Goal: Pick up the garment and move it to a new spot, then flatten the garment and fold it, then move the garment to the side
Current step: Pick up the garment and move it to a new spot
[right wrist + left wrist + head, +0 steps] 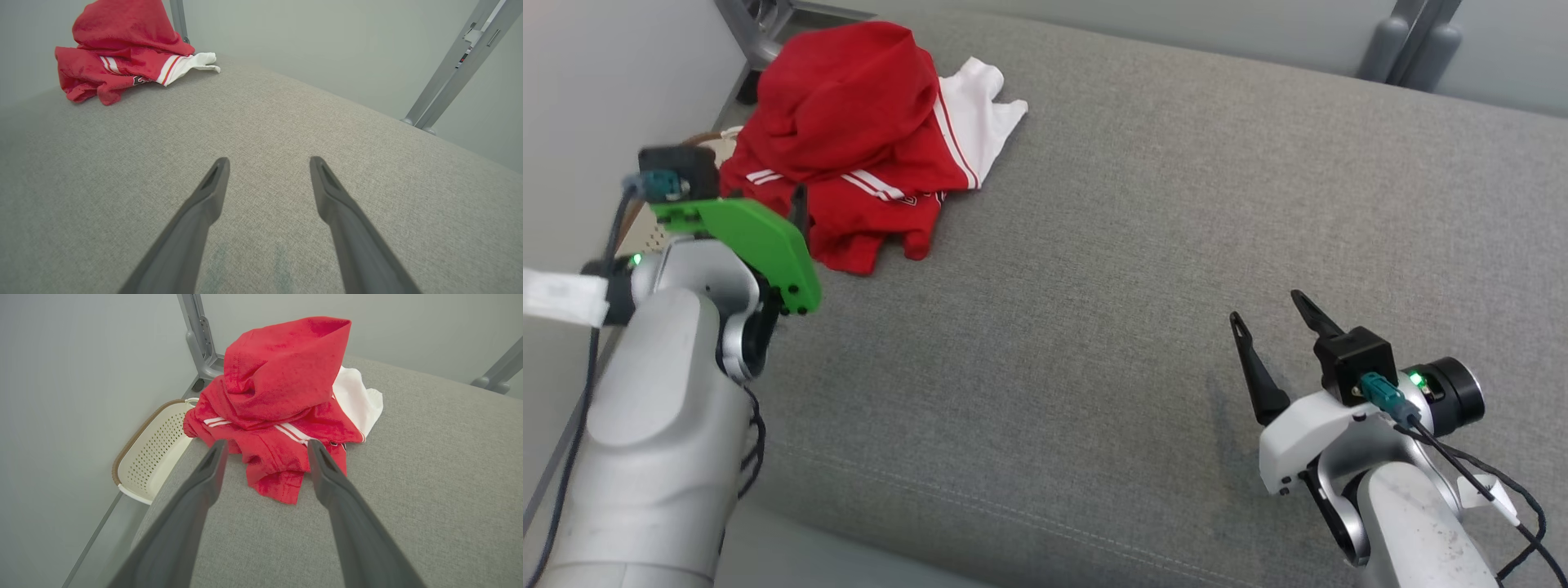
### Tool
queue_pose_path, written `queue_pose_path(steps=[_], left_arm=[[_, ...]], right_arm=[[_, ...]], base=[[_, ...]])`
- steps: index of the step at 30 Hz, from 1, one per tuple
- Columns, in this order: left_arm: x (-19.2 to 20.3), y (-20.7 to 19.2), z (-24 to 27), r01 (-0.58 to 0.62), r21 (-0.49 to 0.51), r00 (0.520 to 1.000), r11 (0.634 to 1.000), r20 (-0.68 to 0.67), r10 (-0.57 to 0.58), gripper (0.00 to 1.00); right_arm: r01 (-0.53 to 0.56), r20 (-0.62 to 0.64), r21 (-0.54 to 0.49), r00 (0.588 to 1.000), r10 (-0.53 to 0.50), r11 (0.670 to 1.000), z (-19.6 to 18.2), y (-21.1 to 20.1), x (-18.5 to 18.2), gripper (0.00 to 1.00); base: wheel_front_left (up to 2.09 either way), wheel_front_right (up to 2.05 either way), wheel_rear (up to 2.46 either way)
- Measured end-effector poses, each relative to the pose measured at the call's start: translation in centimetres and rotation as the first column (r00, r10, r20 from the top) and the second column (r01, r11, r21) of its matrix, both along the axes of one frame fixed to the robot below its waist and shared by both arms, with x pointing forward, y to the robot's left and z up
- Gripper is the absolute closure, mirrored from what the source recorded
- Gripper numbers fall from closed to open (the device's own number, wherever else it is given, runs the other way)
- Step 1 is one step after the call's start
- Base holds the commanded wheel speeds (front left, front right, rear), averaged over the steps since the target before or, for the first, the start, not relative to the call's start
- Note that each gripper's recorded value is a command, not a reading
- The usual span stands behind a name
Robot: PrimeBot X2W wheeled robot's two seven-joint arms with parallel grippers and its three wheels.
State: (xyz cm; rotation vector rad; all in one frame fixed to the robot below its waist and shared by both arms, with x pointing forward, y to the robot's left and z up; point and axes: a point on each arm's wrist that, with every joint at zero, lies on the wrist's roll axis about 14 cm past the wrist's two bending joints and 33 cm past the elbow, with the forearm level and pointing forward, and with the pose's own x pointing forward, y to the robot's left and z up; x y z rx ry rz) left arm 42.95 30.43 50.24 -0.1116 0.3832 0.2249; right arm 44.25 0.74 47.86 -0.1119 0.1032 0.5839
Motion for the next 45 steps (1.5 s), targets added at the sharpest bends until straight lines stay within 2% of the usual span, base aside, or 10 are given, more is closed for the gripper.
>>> queue_pose_path(steps=[5,15,20,30,31,32,33,38,45], left_arm=[[4.9,-0.5,1.6,0.051,0.027,0.998,0.998,-0.024,-0.051,0.0],[11.3,-1.1,-0.1,0.116,0.084,0.988,0.99,-0.114,-0.106,0.0],[13.0,-1.5,-3.0,0.157,0.102,0.968,0.982,-0.214,-0.132,0.0],[14.4,-0.6,-7.5,0.14,0.15,0.94,0.979,-0.329,-0.084,0.0],[14.4,-0.5,-7.9,0.138,0.158,0.938,0.978,-0.339,-0.077,0.05],[14.5,-0.4,-8.3,0.135,0.167,0.936,0.977,-0.346,-0.07,0.36],[14.4,-0.4,-9.0,0.132,0.17,0.928,0.977,-0.367,-0.061,1.0],[14.4,-0.5,-9.2,0.126,0.17,0.928,0.977,-0.369,-0.055,1.0],[15.3,-1.1,-4.4,0.124,0.189,0.97,0.974,-0.228,-0.079,1.0]], right_arm=[[0.005,-0.008,-0.024,1.0,-0.005,1.0,-1.0,-0.2,1.1,0.0],[0.012,-0.046,-0.039,0.999,-0.014,0.999,-3.6,-0.9,2.0,0.0],[0.009,-0.086,-0.056,0.996,-0.014,0.998,-5.5,-1.3,1.9,0.0],[0.04,-0.141,-0.083,0.989,-0.051,0.996,-7.9,-3.0,1.6,0.0],[0.045,-0.146,-0.087,0.988,-0.057,0.995,-8.2,-3.2,1.6,0.0],[0.05,-0.15,-0.092,0.987,-0.063,0.995,-8.4,-3.5,1.6,0.0],[0.058,-0.156,-0.097,0.985,-0.073,0.994,-8.6,-3.8,1.6,0.0],[0.065,-0.164,-0.099,0.983,-0.081,0.993,-8.8,-4.2,1.4,0.0],[0.06,-0.146,-0.058,0.987,-0.068,0.997,-7.2,-3.6,1.0,0.0]], base=[[0.0,0.0,0.0],[0.0,0.0,0.0],[0.0,0.0,0.0],[0.0,0.0,0.0],[0.0,0.0,0.0],[0.0,0.0,0.0],[0.0,0.0,0.0],[0.0,0.0,0.0],[0.0,0.0,0.0]])
